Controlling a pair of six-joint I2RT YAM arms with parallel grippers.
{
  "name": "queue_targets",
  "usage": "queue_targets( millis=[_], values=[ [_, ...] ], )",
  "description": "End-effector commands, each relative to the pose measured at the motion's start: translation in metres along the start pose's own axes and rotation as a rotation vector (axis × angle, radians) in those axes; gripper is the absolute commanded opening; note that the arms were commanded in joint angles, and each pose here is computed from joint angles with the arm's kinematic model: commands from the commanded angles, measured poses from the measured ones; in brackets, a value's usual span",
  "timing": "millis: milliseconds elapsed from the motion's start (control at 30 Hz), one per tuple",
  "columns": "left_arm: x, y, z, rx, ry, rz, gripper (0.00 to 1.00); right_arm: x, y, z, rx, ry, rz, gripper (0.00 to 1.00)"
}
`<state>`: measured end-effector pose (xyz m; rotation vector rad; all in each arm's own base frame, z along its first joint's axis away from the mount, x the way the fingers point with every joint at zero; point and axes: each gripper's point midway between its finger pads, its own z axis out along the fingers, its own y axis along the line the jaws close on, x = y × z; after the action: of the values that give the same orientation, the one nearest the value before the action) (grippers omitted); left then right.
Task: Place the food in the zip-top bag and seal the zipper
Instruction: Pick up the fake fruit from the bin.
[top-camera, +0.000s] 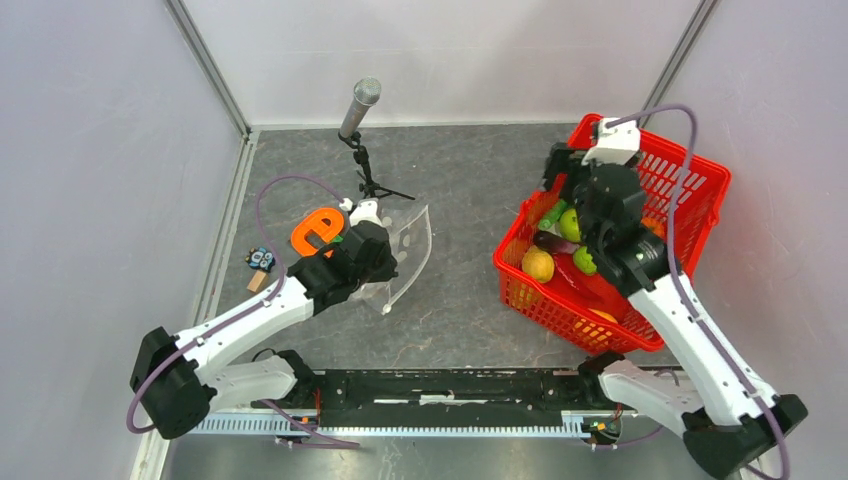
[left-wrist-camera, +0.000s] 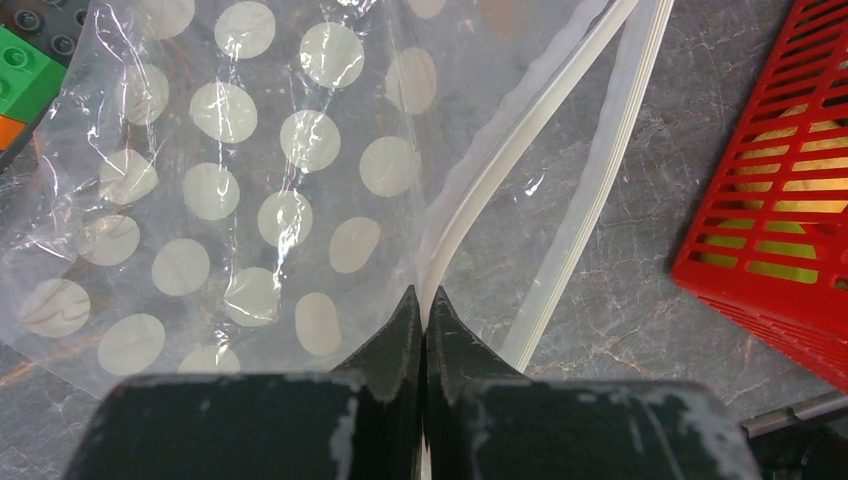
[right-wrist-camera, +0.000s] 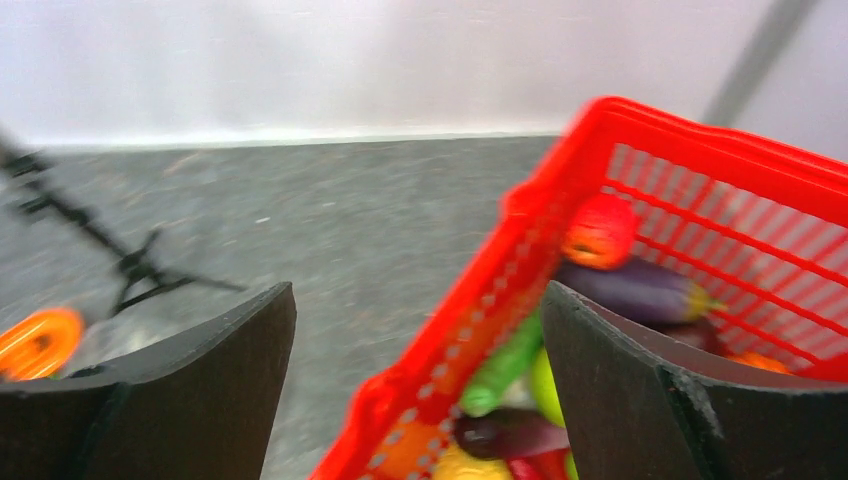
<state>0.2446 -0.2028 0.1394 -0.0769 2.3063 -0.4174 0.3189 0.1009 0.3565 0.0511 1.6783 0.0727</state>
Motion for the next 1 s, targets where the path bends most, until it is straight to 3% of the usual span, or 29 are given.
queue_targets(
  millis=[0, 167, 333, 767, 967],
  values=[
    [-0.014, -0.005, -0.007, 0.04, -0.056, 0.028, 0.02, 0.034, -0.065, 0.032, 0.175, 0.096, 0.044, 0.93],
    [-0.014, -0.006, -0.007, 0.05, -0.055, 0.031, 0.02, 0.08, -0.107, 0.075, 0.147, 0.233, 0.248, 0.87],
    [-0.013, -0.006, -0.007, 0.058, -0.053, 0.034, 0.02, 0.095, -0.143, 0.101, 0.196, 0.217, 0.334, 0.85],
    [-0.014, -0.01, -0.007, 0.075, -0.056, 0.042, 0.02, 0.133, -0.167, 0.159, 0.208, 0.276, 0.366, 0.78],
    [-0.014, -0.008, -0.01, 0.079, -0.058, 0.041, 0.02, 0.135, -0.165, 0.176, 0.157, 0.23, 0.365, 0.77]
  ],
)
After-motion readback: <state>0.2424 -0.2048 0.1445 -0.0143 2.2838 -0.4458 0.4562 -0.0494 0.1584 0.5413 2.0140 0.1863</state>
